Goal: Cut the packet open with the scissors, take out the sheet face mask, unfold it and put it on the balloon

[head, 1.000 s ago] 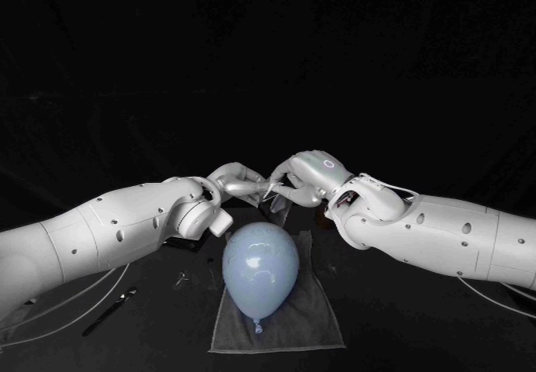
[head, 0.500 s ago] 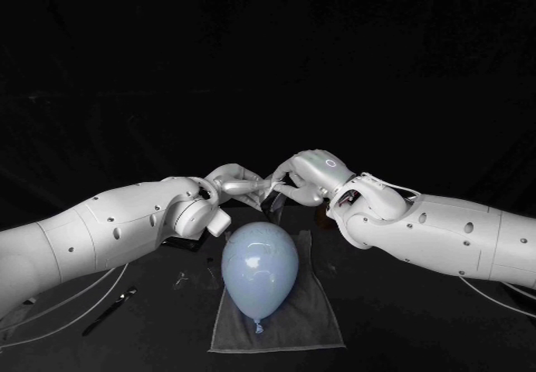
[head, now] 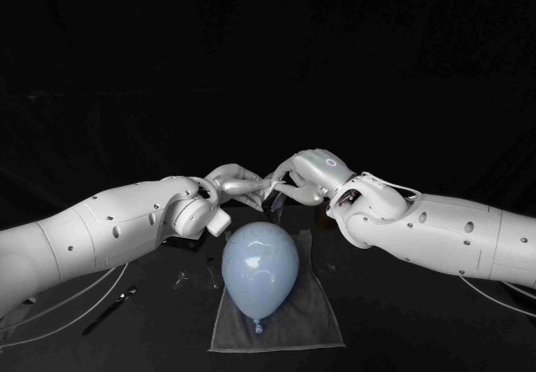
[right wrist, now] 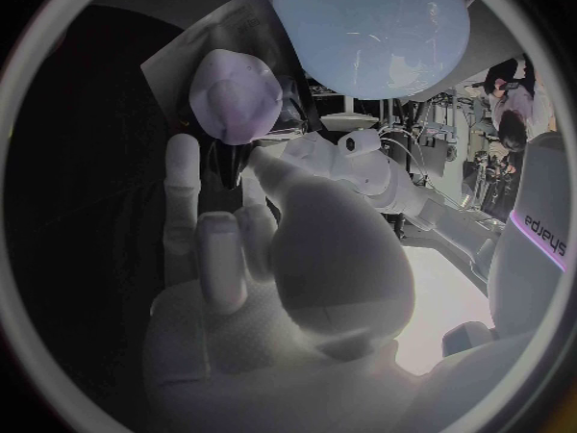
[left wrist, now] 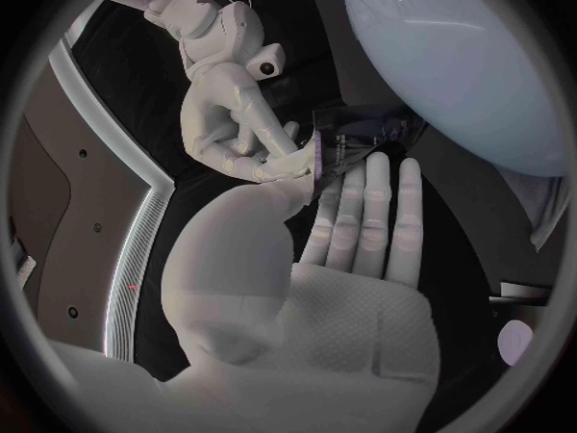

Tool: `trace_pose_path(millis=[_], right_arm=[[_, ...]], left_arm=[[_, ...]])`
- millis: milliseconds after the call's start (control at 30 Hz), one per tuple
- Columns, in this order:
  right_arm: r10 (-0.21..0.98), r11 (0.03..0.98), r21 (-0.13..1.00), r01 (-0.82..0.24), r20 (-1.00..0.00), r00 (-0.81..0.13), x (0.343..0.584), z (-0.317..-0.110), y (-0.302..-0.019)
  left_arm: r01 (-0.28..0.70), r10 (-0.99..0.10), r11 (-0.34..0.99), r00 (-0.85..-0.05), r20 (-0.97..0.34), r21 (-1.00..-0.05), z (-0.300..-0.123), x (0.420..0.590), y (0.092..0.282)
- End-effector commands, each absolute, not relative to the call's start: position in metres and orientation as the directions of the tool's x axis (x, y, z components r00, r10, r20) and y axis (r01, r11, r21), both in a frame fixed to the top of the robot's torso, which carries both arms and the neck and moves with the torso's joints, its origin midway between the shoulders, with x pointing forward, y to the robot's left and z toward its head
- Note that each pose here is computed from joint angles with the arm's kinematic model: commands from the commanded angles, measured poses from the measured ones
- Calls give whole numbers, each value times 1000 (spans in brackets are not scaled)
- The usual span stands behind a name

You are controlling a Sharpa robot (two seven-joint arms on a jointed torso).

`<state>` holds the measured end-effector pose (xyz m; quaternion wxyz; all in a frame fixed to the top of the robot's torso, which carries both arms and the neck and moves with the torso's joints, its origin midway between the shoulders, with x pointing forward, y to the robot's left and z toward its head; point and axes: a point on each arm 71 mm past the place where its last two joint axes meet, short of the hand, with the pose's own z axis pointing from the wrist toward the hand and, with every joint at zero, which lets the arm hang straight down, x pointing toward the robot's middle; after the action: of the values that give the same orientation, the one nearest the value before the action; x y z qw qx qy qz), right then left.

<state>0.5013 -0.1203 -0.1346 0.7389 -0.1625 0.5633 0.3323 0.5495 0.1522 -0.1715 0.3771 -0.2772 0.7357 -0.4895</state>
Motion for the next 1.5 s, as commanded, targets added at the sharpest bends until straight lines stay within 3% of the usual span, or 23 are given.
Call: trace_pose_path(millis=[33, 1500], right_arm=[[301, 734, 134, -666, -943, 142, 502, -134, -121], [300, 719, 139, -681, -946, 124, 495, -134, -122]], left_arm=[[-47, -775, 349, -577, -260, -936, -171, 549, 150], [-69, -829, 333, -497, -257, -940, -170, 553, 159]])
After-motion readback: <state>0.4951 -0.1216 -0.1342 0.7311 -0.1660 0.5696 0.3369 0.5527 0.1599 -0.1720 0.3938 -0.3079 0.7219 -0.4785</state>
